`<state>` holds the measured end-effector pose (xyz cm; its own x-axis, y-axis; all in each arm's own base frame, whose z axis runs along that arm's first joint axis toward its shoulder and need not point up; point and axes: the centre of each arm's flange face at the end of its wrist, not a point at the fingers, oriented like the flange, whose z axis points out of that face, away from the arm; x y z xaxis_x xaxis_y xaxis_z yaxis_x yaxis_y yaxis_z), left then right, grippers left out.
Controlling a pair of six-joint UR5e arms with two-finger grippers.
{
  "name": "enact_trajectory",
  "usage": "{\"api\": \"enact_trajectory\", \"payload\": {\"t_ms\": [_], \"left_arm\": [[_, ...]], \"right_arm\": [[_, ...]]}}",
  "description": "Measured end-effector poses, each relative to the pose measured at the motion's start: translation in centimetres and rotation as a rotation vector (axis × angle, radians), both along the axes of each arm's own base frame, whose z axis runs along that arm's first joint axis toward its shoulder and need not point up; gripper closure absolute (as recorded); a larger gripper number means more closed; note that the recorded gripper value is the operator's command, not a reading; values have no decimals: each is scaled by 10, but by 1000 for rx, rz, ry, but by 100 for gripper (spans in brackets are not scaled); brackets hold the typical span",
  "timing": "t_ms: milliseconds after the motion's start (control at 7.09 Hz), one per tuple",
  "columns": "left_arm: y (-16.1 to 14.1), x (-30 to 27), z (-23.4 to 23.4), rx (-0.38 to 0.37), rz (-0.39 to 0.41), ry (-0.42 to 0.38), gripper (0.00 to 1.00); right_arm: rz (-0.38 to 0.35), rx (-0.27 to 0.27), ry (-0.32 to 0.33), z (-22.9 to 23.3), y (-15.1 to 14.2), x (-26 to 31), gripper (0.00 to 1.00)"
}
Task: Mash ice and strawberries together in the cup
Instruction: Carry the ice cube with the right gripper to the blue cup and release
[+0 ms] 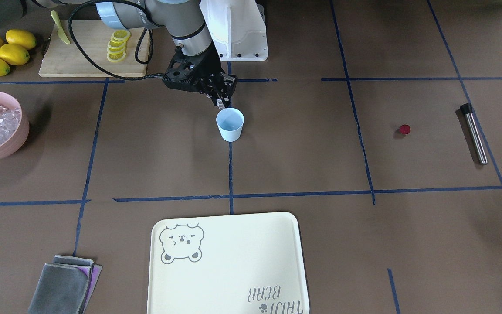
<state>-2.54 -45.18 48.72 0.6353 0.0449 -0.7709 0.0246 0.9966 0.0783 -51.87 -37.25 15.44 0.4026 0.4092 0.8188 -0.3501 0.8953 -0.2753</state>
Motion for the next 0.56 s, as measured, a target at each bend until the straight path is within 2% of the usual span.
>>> {"api": "enact_trajectory", "payload": {"t_ms": [141, 282, 564], "left_arm": [[0, 0, -1, 1, 0, 2, 0], [0, 0, -1, 2, 1, 3, 0], [0, 0, -2, 4, 1, 4, 0]], "right_arm": [[3, 4, 4, 0, 2, -4, 42], [7, 3, 6, 0, 3, -7, 23], [11, -2, 10, 2, 2, -9, 16]]}}
